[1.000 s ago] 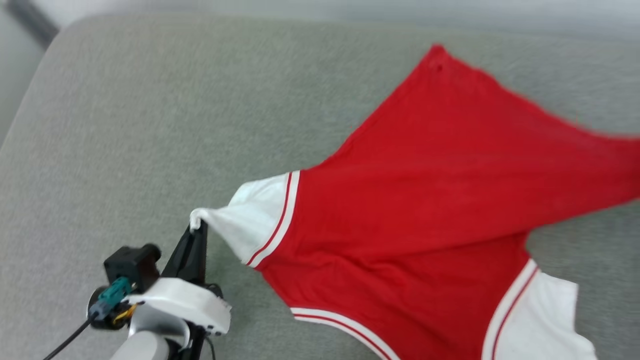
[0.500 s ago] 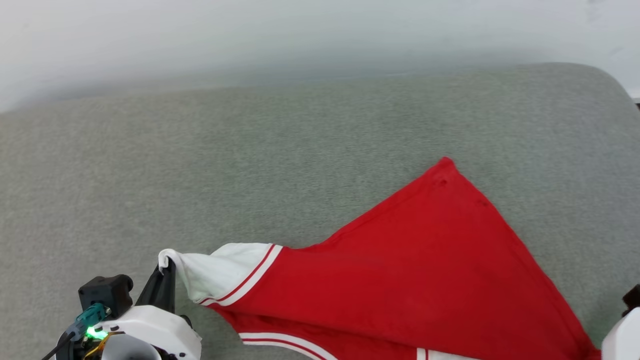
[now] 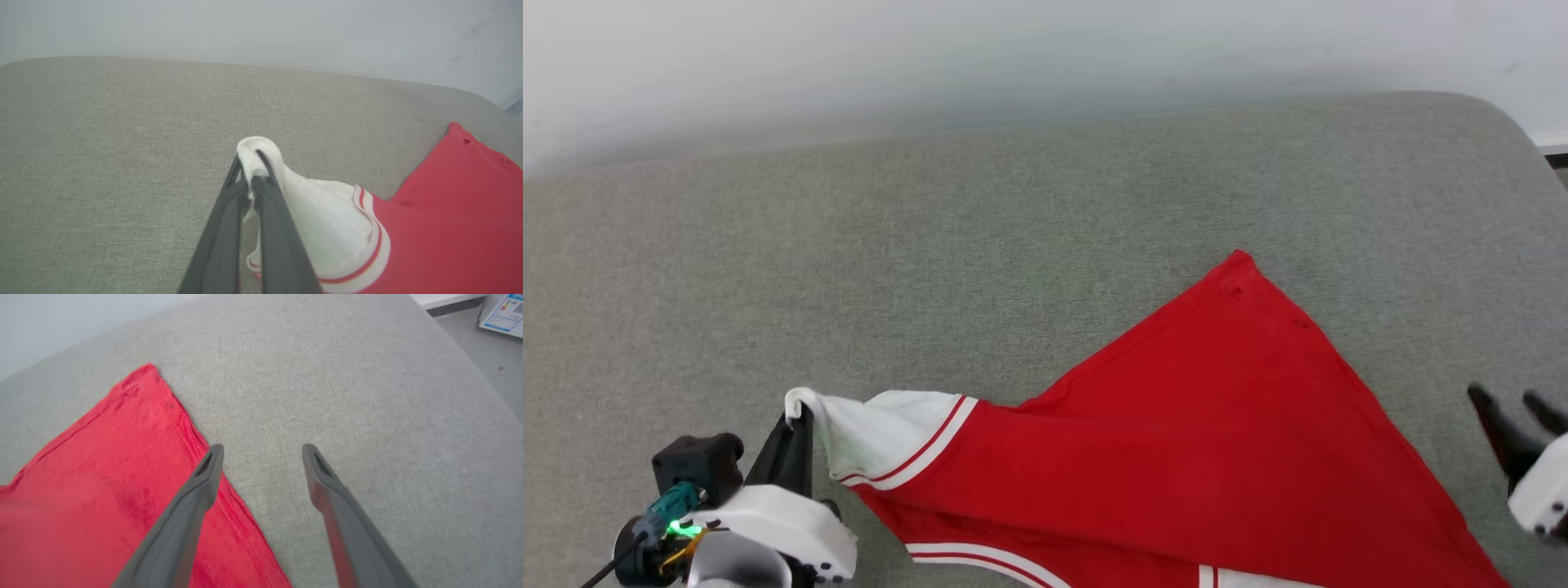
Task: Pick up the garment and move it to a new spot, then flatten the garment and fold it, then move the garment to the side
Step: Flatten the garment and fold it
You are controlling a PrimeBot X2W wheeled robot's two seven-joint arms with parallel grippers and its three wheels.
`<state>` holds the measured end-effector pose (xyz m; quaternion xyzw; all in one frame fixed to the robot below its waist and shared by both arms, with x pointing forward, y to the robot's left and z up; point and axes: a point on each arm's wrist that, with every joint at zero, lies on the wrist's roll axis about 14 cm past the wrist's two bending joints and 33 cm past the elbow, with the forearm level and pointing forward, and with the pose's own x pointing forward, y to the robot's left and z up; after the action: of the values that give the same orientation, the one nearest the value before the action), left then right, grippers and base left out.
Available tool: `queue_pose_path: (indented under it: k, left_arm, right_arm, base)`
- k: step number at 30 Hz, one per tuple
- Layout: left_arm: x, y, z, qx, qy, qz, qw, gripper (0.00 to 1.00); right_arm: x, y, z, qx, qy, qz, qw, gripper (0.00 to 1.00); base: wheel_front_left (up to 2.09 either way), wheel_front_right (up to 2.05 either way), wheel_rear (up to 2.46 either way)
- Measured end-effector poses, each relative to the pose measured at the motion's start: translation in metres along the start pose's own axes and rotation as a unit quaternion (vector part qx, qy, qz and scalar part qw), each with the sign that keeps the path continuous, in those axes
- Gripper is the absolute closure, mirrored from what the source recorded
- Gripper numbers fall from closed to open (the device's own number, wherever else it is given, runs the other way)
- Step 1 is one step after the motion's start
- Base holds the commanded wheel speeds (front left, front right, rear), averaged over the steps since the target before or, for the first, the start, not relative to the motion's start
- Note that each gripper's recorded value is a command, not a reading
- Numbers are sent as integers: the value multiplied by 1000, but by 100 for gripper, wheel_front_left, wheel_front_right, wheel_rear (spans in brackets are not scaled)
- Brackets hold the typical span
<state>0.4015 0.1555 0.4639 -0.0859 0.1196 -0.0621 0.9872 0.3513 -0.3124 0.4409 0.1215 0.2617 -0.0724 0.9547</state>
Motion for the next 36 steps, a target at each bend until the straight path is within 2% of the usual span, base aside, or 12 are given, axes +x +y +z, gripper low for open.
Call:
queue_pose_path:
  k: [3,6,10,14,16,20,23,31,32,33,36]
  left_arm:
    - [4,-1,6,6,-10,0,1000,100]
    - [12,-4,10,6,-20,-4,1000,100]
    - [22,-9,14,6,-30,-10,999,100]
    - [34,-13,18,3,-41,-17,999,100]
    - [39,-13,18,4,-45,-18,999,100]
    - [48,-13,17,1,-51,-19,999,100]
    - [50,-6,11,-2,-45,-9,999,100]
    - [50,14,-6,-4,-30,21,999,100]
    - [49,15,-7,-4,-28,24,999,100]
    - [49,16,-7,-5,-28,24,999,100]
    - [47,18,-5,-6,-32,26,999,100]
  right_arm:
    - [16,12,22,0,-40,16,999,0]
    - [37,27,34,5,-44,35,998,0]
    - [68,51,40,-3,-2,66,998,0]
    - [100,75,34,-35,75,91,992,0]
    - [112,87,25,-58,125,101,985,0]
    - [137,109,14,-91,185,117,972,0]
    - [150,121,-10,-109,240,125,956,0]
    - [171,138,-34,-157,315,136,926,2]
    - [171,138,-35,-159,319,137,924,58]
    - [171,139,-35,-159,320,138,924,99]
    - [169,144,-34,-161,319,146,922,100]
  base:
    - [0,0,0]
    - [0,0,0]
    - [0,0,0]
    - [0,0,0]
    - [0,0,0]
    - [0,0,0]
    - [0,0,0]
    - [0,0,0]
    - [0,0,0]
    - [0,0,0]
    - [0,0,0]
